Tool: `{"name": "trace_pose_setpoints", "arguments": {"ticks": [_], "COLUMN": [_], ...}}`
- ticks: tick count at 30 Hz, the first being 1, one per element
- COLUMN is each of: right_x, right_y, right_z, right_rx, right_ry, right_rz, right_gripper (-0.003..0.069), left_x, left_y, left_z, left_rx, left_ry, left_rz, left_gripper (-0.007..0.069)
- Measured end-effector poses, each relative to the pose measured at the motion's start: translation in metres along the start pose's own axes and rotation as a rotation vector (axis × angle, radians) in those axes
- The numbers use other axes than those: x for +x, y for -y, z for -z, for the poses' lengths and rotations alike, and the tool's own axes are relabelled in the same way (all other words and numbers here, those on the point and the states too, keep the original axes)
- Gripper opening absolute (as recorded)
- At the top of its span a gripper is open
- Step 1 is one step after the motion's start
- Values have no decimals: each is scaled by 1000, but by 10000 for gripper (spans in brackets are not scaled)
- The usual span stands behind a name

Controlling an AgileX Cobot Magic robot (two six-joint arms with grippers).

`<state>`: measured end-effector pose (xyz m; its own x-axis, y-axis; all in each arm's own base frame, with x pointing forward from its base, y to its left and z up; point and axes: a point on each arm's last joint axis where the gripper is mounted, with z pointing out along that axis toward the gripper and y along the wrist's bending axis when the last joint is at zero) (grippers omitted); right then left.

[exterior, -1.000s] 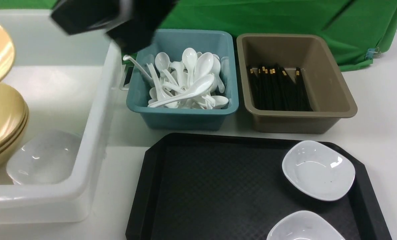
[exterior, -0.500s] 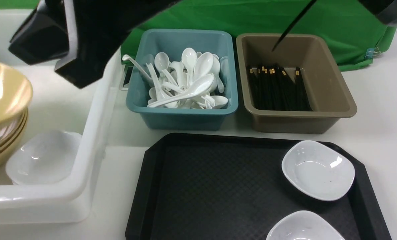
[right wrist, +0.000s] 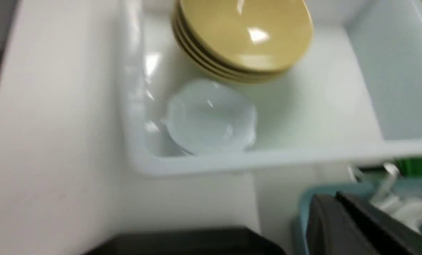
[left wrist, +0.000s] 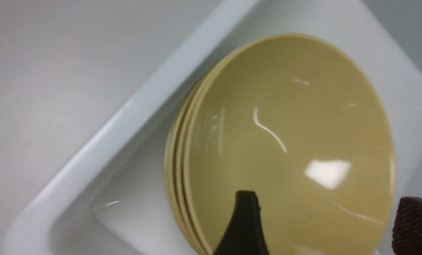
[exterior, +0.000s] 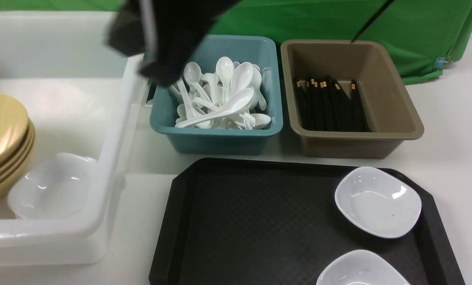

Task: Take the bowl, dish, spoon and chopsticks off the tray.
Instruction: Use the left arm to put the noodle bowl into the large storage box on the left, then use the right arm to grab the plate

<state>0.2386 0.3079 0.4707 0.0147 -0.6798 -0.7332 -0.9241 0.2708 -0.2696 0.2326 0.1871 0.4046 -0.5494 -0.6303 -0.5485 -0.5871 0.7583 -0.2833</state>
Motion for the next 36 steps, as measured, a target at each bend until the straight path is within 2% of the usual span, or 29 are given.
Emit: {"name": "trace_pose_setpoints", "arguments": {"ticks": [2, 3, 5, 8, 9, 10, 12, 16, 18, 19, 21, 25, 27, 28, 29, 32, 36], "right_x": [6, 12, 39, 75, 92, 99, 132, 183, 207, 209, 230, 258, 273, 274, 279, 294, 307], "right_y": [9, 16, 42, 61, 66, 67, 64, 38, 24, 22, 15, 9, 12, 12, 15, 19, 21], "right_z": [10, 14, 37, 64, 69, 72, 85, 72, 56, 54, 36, 5, -18, -20, -30, -59, -83], "right_rx": [68, 102, 220, 305, 321, 328, 326, 220, 174, 170, 166, 155, 139, 139, 138, 126, 130], "right_ry": [-32, -54, -125, -203, -245, -258, -322, -446, -491, -494, -501, -528, -560, -562, -567, -591, -601], "right_rz": [-24, -50, -137, -232, -274, -292, -386, -491, -525, -527, -555, -574, -586, -586, -589, -595, -614], "right_gripper": [10, 10, 10, 10, 10, 10, 10, 31, 67, 77, 146, 303, 420, 420, 465, 526, 543], "left_x": [5, 9, 30, 68, 84, 87, 128, 193, 226, 229, 257, 277, 281, 282, 284, 288, 292], "left_y": [19, 35, 87, 149, 169, 173, 212, 256, 278, 279, 297, 308, 307, 307, 304, 295, 287], "left_z": [10, 16, 30, 44, 49, 49, 60, 70, 71, 71, 67, 56, 45, 44, 38, 20, 7], "left_rx": [37, 69, 198, 375, 433, 442, 541, 630, 689, 693, 727, 723, 686, 683, 652, 596, 568], "left_ry": [12, 14, 11, -33, -59, -64, -124, -216, -252, -256, -293, -332, -329, -328, -337, -383, -403], "left_rz": [-78, -144, -333, -563, -643, -660, -849, -1089, -1185, -1190, -1234, -1268, -1284, -1286, -1290, -1285, -1277], "left_gripper": [402, 349, 144, 18, 2, 2, -15, -18, -18, -18, -18, -18, -18, -18, -18, -18, -18]}}
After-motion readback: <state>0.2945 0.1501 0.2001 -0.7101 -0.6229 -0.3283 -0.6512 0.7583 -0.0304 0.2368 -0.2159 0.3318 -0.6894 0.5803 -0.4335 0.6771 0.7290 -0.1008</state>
